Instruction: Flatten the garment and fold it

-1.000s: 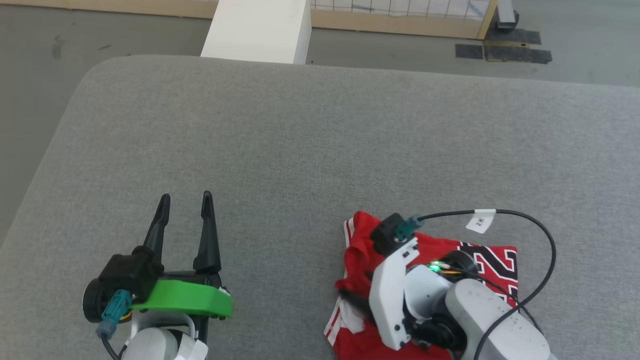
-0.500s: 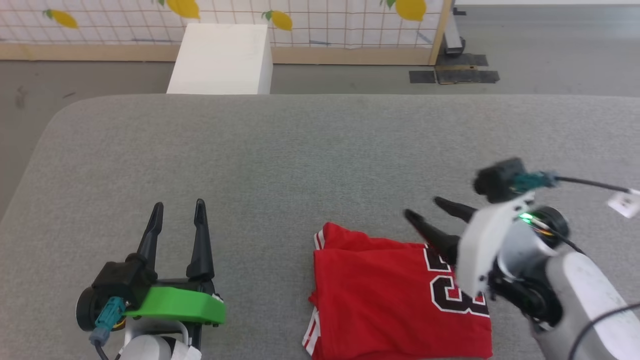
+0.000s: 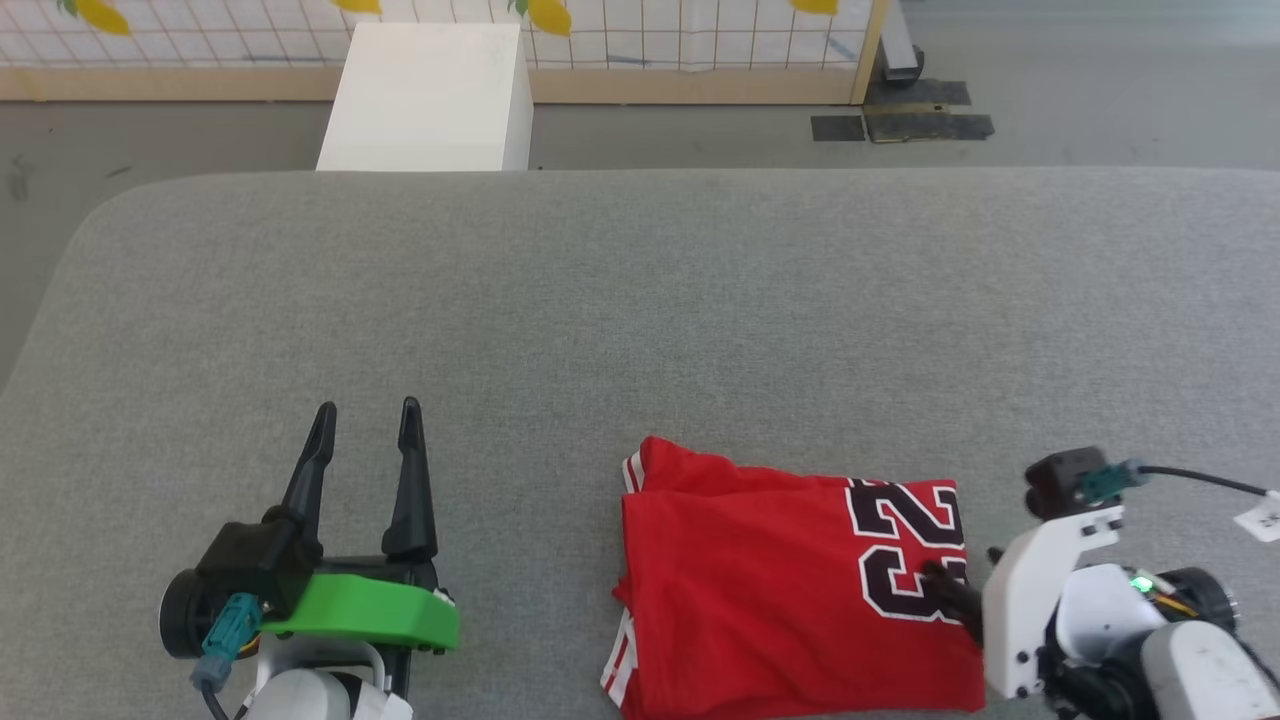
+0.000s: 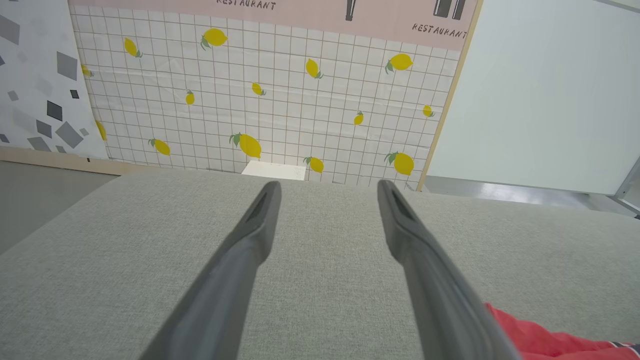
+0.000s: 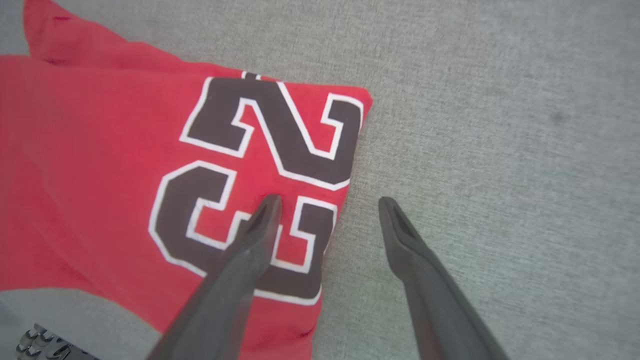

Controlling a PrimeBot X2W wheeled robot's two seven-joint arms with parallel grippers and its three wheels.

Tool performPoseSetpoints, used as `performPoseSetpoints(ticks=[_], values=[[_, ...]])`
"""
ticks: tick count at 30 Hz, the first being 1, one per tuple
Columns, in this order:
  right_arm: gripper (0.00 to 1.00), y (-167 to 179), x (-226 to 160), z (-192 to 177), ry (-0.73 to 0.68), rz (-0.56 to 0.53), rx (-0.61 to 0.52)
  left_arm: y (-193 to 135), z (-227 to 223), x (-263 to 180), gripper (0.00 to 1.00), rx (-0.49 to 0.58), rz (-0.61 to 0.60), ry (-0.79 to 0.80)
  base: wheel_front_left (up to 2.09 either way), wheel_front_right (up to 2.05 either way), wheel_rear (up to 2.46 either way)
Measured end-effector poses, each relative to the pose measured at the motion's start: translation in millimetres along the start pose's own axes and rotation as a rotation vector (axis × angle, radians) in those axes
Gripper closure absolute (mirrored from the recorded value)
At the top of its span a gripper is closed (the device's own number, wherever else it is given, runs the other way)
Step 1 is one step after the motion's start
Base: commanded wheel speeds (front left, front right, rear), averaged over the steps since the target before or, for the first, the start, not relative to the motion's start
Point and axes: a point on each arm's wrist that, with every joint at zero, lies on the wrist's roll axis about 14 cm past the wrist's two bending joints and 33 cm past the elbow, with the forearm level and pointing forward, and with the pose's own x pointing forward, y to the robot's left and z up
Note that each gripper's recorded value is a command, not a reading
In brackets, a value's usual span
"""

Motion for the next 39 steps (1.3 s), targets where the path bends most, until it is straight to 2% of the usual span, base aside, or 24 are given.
performPoseSetpoints(ticks=[5,11,12,13,19,24,27,33,39], values=[[0.0,13,13,-22,0.092,0.026,-0.015,3,-5,-1,0.0,0.002,0.011,0.015,0.0,0.0,0.0],[0.0,21,24,-31,0.152,0.05,-0.04,7,-10,-2,0.0,0.004,0.019,0.03,0.0,0.0,0.0],[0.87,23,25,-30,0.155,0.056,-0.044,8,-10,-2,0.0,0.005,0.022,0.03,0.0,0.0,0.0],[1.0,23,25,-30,0.156,0.061,-0.045,8,-10,-1,0.0,0.005,0.023,0.03,0.0,0.0,0.0],[1.0,30,26,-23,0.13,0.088,-0.082,8,-10,-2,0.0,0.003,0.025,0.028,0.0,0.0,0.0],[1.0,25,16,-15,0.101,0.083,-0.175,-1,-10,1,0.0,-0.014,0.006,0.025,0.0,0.0,0.0],[1.0,10,4,-8,0.091,0.053,-0.233,-10,-12,7,0.0,-0.026,-0.018,0.026,0.0,0.0,0.0],[1.0,-69,-38,12,0.081,-0.143,-0.291,-39,-21,27,0.0,-0.046,-0.106,0.032,0.0,0.0,0.0],[1.0,-152,-83,18,0.086,-0.356,-0.213,-88,-29,60,0.0,-0.072,-0.244,0.018,0.0,0.0,0.0]])
